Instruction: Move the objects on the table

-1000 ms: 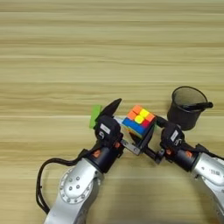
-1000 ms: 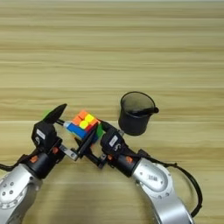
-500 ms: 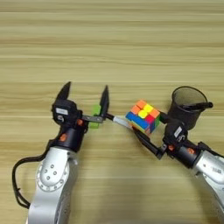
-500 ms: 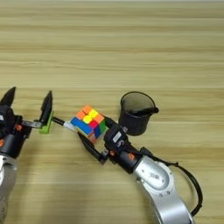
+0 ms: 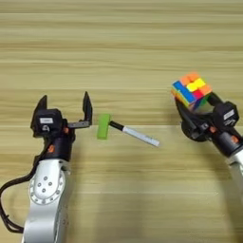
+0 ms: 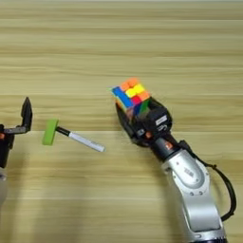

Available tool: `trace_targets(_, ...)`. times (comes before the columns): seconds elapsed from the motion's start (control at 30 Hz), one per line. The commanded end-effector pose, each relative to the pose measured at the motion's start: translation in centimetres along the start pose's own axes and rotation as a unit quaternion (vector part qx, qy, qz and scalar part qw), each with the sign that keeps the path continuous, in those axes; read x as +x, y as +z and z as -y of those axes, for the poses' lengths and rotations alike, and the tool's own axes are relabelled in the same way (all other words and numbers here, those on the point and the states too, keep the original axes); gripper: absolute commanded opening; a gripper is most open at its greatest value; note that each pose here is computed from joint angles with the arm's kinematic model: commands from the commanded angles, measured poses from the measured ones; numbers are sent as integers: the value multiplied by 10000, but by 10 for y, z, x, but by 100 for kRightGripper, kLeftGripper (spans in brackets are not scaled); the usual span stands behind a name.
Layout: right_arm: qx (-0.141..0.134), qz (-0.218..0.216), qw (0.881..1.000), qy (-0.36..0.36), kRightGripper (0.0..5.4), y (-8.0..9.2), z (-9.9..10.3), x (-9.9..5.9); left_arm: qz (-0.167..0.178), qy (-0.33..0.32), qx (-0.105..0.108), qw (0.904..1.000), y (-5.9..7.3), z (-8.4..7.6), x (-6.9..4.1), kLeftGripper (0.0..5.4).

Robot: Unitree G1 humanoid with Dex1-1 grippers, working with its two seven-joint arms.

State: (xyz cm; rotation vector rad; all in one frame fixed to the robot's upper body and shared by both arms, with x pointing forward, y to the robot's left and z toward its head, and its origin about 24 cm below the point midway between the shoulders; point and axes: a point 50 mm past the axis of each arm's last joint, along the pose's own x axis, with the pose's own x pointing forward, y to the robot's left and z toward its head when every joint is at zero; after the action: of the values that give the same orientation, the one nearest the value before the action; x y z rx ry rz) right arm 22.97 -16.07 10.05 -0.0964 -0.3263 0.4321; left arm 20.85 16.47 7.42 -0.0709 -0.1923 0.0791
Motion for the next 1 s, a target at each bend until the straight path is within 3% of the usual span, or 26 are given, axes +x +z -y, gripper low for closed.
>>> trace_targets(0.03, -180, 172, 9964, -808, 331, 13, 30, 4, -84, 50, 16, 10000, -3, 0, 1, 540)
trace_targets(0.27, -380, 23, 9851, -1678, 331, 21, 63, -6, -71, 68, 11, 10000, -2, 0, 1, 540)
trace_targets(0.4, -463, -62, 9798, -1944, 331, 21, 72, -7, -61, 81, 10, 9999, -1, -1, 1, 540)
trace_targets(0.67, -517, -644, 9640, -2528, 331, 1, 95, -15, -63, 87, 5, 9999, -1, 0, 0, 540)
trace_targets(1.0, -624, -1904, 9515, -2334, 331, -46, 91, -19, -215, 98, 91, 9997, -6, 0, 0, 540)
